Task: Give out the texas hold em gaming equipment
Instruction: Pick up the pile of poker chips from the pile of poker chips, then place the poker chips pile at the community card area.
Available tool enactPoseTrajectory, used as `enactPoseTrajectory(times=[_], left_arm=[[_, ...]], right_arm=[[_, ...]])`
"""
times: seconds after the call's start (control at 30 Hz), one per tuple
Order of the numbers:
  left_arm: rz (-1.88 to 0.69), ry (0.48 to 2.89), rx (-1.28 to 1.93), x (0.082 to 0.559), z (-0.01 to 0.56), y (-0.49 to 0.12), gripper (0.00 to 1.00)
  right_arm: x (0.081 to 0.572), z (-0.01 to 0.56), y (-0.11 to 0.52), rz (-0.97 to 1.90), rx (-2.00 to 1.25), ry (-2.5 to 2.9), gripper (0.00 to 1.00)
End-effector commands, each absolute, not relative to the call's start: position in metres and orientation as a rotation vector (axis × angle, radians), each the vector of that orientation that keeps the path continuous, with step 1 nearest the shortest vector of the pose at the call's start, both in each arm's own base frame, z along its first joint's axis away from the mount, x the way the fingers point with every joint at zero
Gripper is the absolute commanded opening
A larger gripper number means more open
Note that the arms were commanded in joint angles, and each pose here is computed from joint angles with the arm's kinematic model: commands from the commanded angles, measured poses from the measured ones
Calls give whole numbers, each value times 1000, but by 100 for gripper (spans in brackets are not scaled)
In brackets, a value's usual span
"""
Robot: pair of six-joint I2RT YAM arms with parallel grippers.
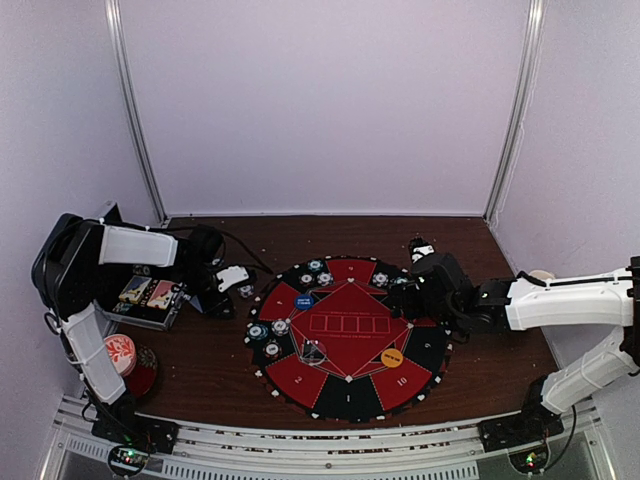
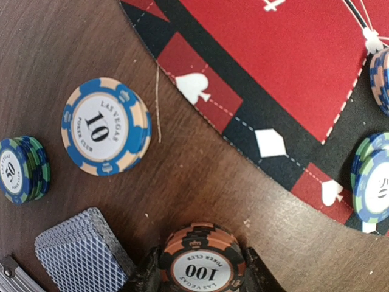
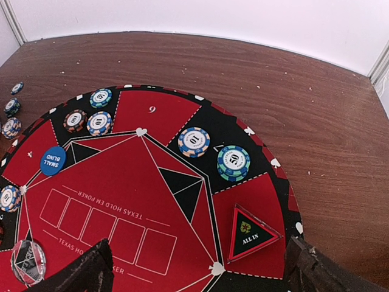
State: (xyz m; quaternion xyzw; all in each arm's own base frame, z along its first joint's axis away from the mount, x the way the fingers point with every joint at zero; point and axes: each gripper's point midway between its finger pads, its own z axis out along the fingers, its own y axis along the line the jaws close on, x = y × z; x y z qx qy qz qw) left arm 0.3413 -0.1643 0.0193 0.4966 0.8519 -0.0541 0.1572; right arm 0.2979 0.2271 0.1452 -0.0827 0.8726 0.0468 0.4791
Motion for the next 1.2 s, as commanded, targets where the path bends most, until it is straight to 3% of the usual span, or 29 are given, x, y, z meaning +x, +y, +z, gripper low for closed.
enactPoseTrajectory(times=[0.0,0.37,0.83,1.17], left_arm=[[-140,2381,1384,352,52,-166,7],[-165,2286,1408,360,97,-197,4],[-223,2133,1641,350,107,-333,1],[-285,2028,1691,353,128,-376,1]], right_arm=[[299,149,231,113,-212,2120,100],[299,153,229,118,-192,2111,100],[297,176,209,122,-94,2031,100],[298,171,212,115,-108,2047,100]])
